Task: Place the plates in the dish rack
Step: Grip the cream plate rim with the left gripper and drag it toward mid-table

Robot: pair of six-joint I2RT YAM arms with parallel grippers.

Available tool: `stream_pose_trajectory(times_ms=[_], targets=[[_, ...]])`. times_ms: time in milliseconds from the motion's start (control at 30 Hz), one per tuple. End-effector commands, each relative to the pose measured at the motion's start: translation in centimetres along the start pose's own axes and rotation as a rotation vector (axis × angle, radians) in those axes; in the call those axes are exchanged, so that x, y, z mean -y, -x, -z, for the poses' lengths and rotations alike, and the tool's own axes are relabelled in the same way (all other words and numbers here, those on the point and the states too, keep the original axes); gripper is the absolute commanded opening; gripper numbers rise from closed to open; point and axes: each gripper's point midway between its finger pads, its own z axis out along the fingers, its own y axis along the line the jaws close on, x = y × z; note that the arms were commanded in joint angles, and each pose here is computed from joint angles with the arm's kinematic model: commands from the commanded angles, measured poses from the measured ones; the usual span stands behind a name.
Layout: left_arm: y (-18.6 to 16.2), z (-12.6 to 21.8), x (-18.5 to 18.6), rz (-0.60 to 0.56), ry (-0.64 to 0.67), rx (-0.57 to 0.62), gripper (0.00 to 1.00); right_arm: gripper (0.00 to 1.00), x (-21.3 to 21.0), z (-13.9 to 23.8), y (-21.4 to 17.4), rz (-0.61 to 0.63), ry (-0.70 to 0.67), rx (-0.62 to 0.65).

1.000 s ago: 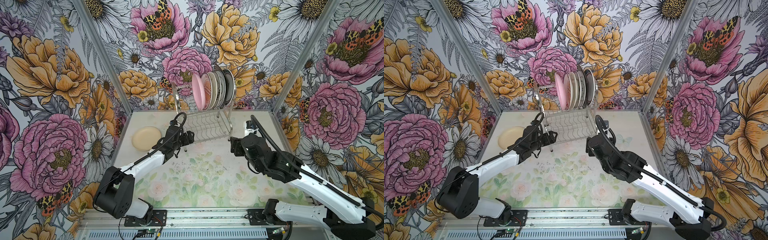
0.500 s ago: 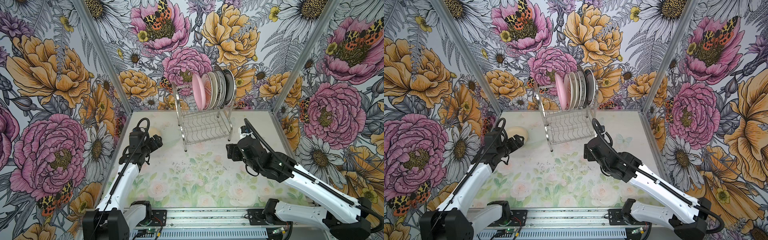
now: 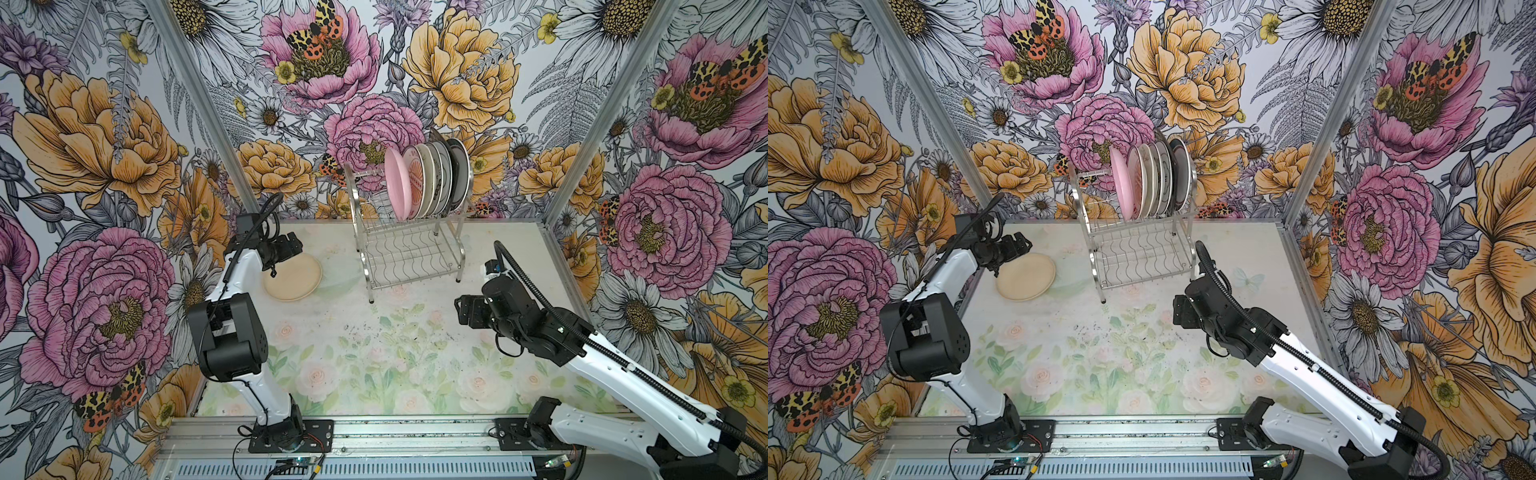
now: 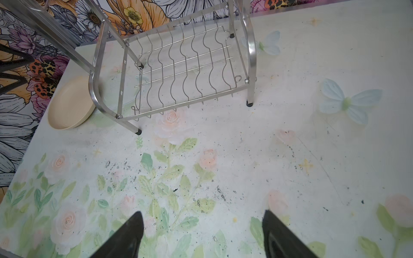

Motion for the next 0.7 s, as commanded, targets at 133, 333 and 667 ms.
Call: stream_pose_trajectory(times_ms=[133,333,667], targets=[[1.5,-5.2,-2.1,-0.069,0.039,-0.074,0.95,0.84,0.4,-0.7,-1.5,-0.043,0.021,-0.048],[3.4,-8.2,-3.8,-0.087,0.097,-0.080,0.95,0.85,1.1,-1.5,-2.5,-0.061,0.005,-0.083],[3.9,-13.0,-5.2,-0.077,0.111,-0.128,0.95,0.85,1.5,-1.8,-2.5,-0.084,-0.004,-0.096]])
